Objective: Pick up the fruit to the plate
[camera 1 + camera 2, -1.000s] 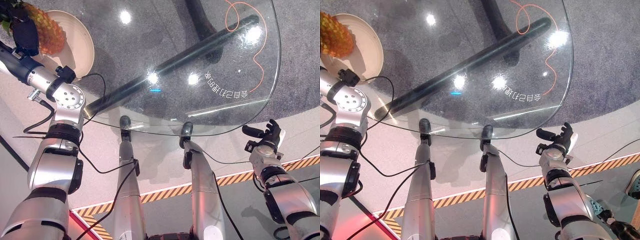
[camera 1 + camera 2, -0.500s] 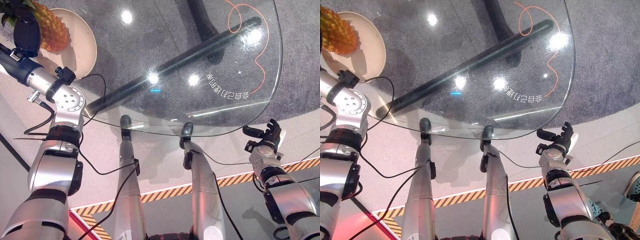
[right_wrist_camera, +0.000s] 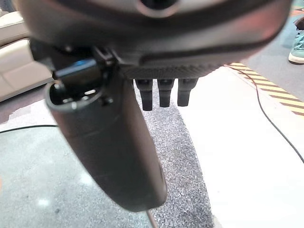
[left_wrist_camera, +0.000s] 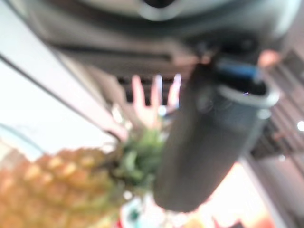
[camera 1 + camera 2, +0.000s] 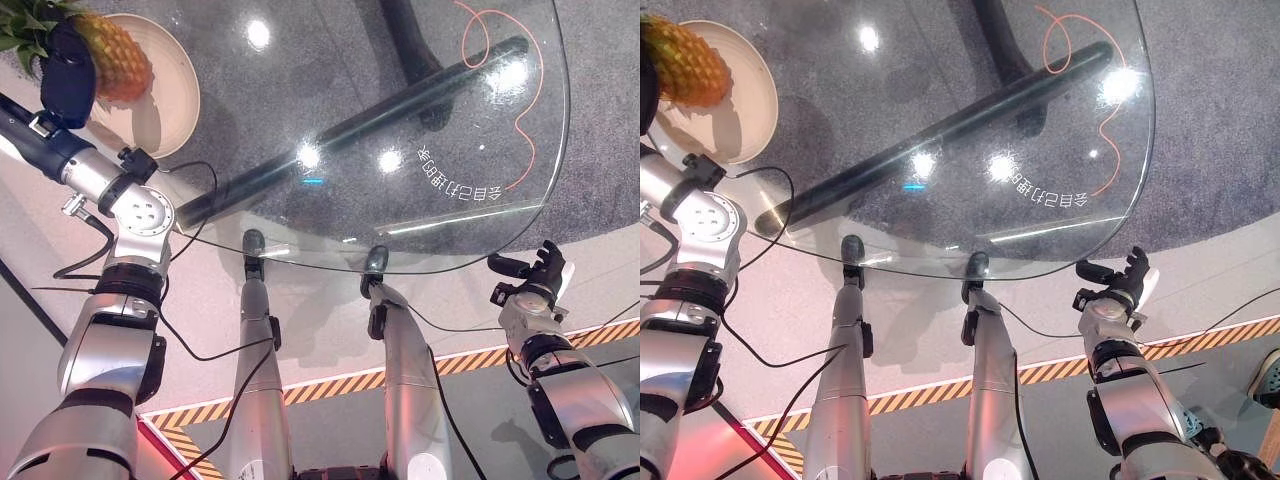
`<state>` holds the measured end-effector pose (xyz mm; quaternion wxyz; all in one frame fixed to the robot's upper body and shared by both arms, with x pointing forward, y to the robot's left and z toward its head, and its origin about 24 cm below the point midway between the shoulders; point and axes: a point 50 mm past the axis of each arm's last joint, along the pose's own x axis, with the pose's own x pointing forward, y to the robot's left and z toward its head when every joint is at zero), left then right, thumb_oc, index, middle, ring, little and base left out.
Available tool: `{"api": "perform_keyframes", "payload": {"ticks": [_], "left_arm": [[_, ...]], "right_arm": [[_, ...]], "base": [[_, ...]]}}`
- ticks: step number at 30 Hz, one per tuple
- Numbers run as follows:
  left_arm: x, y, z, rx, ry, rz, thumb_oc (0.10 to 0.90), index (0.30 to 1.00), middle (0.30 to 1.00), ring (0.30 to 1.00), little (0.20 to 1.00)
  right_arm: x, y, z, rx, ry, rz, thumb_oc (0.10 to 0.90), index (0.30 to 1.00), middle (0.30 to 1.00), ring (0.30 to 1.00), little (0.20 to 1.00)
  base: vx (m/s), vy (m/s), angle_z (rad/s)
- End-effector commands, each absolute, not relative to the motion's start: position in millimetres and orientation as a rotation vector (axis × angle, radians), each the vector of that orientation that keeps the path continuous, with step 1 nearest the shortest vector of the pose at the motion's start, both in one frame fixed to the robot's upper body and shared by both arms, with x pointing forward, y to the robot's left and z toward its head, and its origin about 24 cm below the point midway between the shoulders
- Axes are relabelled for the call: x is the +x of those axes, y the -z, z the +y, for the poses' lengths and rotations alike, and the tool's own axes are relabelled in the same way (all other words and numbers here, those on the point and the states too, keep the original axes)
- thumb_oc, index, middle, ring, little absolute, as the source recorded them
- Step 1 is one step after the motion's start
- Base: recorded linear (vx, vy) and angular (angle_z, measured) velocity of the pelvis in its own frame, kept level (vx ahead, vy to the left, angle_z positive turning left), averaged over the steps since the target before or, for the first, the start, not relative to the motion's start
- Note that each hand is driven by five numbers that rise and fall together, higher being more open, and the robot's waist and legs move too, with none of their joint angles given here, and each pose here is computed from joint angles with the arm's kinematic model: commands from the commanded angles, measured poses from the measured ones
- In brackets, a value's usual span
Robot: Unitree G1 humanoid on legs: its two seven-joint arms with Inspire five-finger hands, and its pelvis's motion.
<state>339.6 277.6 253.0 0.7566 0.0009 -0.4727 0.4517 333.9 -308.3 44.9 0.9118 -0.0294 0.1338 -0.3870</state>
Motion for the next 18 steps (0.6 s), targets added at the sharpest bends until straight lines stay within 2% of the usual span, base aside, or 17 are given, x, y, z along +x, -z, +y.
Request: {"api": "perform_keyframes", "payload": {"ticks": [1,18], "left_arm": [[325,-284,278,-0.057,-0.949,-1.237,0.8,0.9,0.9,0.9,0.9],[323,-255,261,0.032,-0.834,-1.216,0.8,0.9,0.9,0.9,0.9]], "right_arm": [[322,-40,-320,-0.094,0.863,0.264,0.8,0.9,0.9,0.9,0.9],[314,-34,-324,-0.077,0.891,0.271,0.8,0.9,0.9,0.9,0.9]], "base": [[0.0,0.0,0.0],[0.0,0.0,0.0]]}}
